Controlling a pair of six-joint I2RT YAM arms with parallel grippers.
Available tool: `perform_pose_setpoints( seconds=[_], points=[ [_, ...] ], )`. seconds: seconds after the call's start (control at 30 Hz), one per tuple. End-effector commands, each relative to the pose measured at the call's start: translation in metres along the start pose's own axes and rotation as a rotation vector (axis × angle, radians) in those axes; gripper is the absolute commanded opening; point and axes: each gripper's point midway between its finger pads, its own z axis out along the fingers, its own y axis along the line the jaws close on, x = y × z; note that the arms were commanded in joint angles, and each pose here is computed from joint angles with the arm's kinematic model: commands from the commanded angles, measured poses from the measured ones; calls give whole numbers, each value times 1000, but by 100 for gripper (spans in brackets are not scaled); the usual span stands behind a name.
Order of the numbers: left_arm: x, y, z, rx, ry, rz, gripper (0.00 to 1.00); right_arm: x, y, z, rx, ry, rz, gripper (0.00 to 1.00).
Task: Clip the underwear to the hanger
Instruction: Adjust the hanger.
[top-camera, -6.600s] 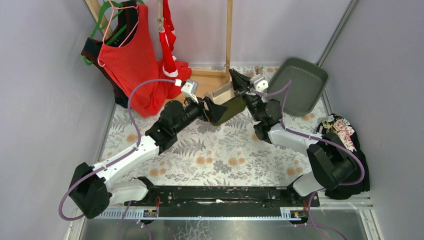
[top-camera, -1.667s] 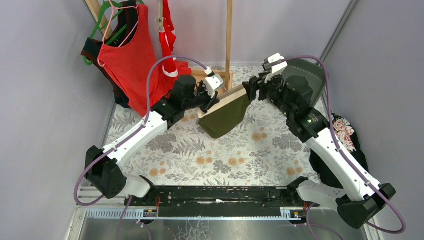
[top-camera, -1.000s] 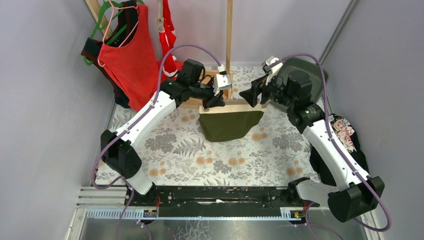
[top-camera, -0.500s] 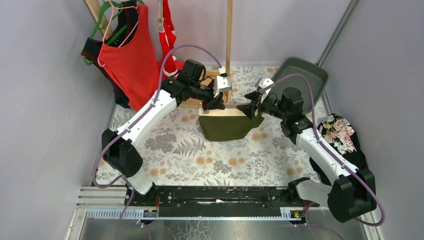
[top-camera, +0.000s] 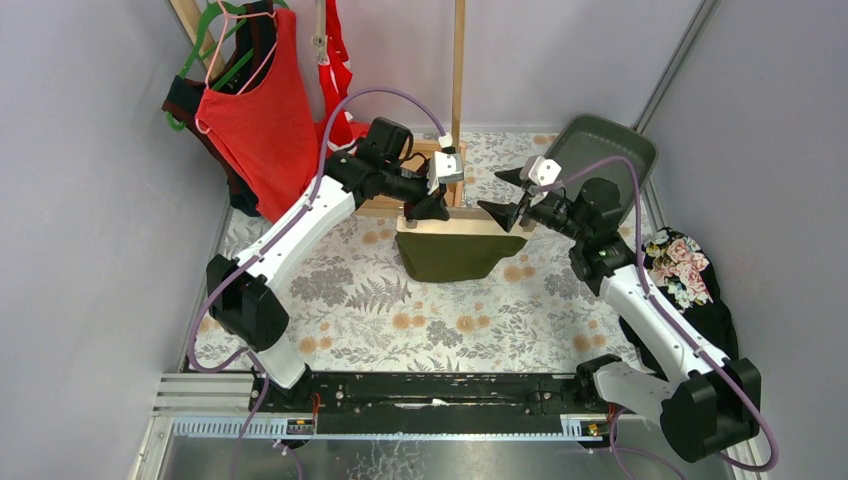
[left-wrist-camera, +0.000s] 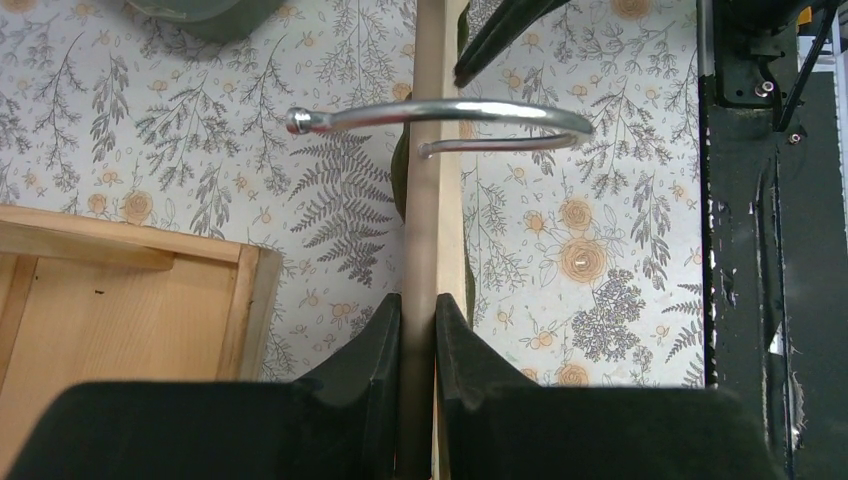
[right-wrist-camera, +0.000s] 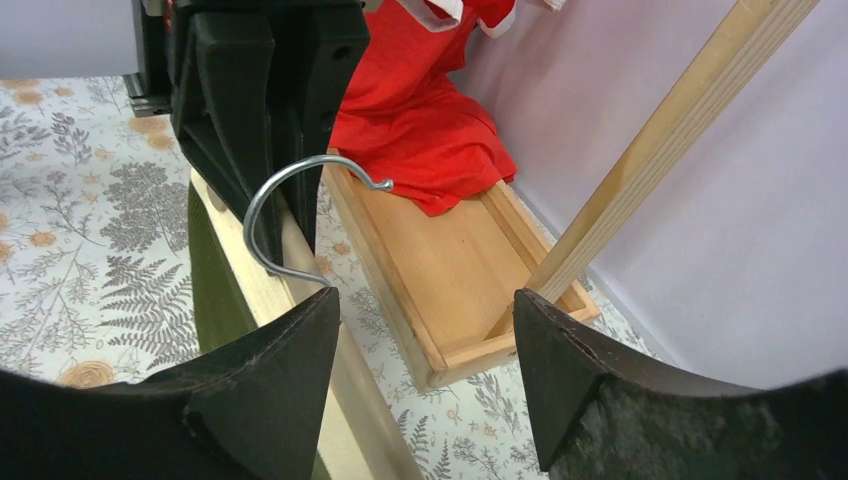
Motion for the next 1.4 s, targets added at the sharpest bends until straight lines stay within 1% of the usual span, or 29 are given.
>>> perform_pose_setpoints(
  seconds=[0.0,0.13,0.27,0.57,0.73,1.17,1.3,1.37],
  points=[
    [-17,-1,-4,25,-45,38,0,-17,-9,9,-31,-43,-94,72],
    [-20,-5,-5,44,-58,44,0,-9,-8,20,-83,-52,-114,72],
    [-21,-6,-5,53,-62,45,0,-14,-4,24,-111,-109,-130,66],
    [-18,-6,-1,71,-57,38,0,-30,-2,29,-145,-192,-165,58],
    [-16,-6,2,82,-52,31,0,-38,3,30,-191,-215,-163,56],
    [-17,-3,5,91,-57,29,0,-45,9,37,-261,-258,-137,46],
    [-17,-3,6,93,-57,26,0,-47,9,37,-265,-262,-134,41],
    [-17,-3,6,93,-57,24,0,-46,10,37,-268,-265,-129,37]
  ],
)
